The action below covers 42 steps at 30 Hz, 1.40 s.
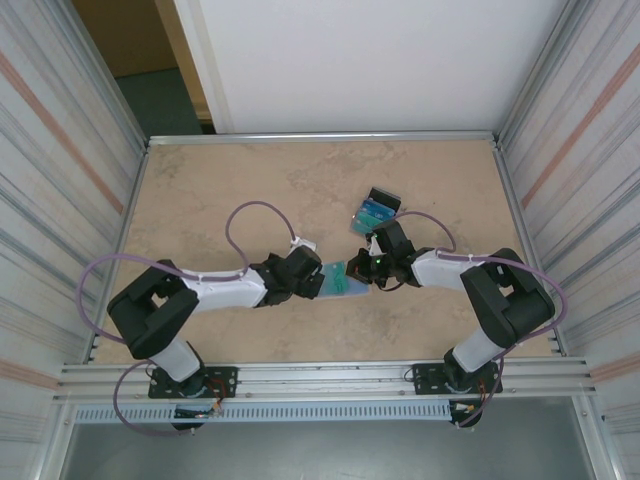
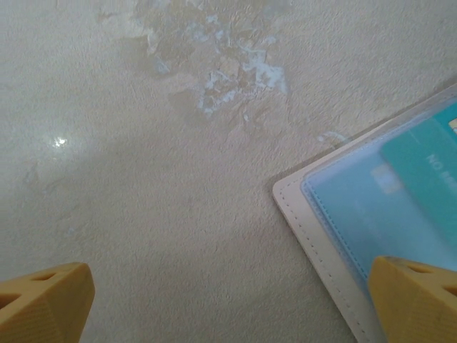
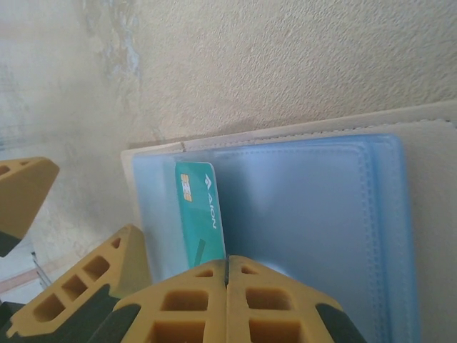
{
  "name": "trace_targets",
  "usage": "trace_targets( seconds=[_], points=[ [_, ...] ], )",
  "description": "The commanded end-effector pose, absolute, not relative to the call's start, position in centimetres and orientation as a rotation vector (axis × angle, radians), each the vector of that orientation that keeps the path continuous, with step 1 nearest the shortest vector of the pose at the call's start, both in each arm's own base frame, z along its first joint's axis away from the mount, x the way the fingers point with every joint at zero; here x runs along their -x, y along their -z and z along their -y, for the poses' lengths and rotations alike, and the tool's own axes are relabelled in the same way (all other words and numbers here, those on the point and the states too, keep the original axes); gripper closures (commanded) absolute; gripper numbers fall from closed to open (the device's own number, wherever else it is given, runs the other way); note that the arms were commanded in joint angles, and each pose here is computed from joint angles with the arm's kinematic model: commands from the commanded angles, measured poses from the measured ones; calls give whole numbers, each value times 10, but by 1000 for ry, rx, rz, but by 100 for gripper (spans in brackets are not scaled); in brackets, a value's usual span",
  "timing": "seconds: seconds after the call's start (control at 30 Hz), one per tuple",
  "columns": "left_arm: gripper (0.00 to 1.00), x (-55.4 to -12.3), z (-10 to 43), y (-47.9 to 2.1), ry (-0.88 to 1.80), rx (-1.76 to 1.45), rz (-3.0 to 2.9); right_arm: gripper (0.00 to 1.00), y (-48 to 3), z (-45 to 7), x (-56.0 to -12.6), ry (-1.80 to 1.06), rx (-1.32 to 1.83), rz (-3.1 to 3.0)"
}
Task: Take the credit cards out of the card holder
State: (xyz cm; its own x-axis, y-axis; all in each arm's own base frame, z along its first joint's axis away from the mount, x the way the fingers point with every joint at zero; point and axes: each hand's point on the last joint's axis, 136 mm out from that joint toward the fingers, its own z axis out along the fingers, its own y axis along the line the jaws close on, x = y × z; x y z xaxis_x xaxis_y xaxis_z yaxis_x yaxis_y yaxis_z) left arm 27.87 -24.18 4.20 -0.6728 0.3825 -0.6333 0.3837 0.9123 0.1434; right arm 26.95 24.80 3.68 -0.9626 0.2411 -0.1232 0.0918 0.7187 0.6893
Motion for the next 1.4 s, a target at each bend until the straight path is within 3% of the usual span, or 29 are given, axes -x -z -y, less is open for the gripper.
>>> trace_targets(
  seconds=[0.0, 0.9, 1.1, 1.37],
  points=[
    [1, -287, 253, -70, 46, -554, -2310, 100, -42, -245, -269, -1037, -227, -2708],
    [1, -284, 282, -38, 44, -700, -2358, 100, -64, -247, -267, -1026, -160, -2661],
    [1, -282, 282, -31, 57, -694, -2379, 86, -69, -259, -266, -1100, -128, -2635],
    [1, -281, 284, -32, 77, -682, -2380, 80, -58, -267, -265, -1111, -120, -2662]
  ],
)
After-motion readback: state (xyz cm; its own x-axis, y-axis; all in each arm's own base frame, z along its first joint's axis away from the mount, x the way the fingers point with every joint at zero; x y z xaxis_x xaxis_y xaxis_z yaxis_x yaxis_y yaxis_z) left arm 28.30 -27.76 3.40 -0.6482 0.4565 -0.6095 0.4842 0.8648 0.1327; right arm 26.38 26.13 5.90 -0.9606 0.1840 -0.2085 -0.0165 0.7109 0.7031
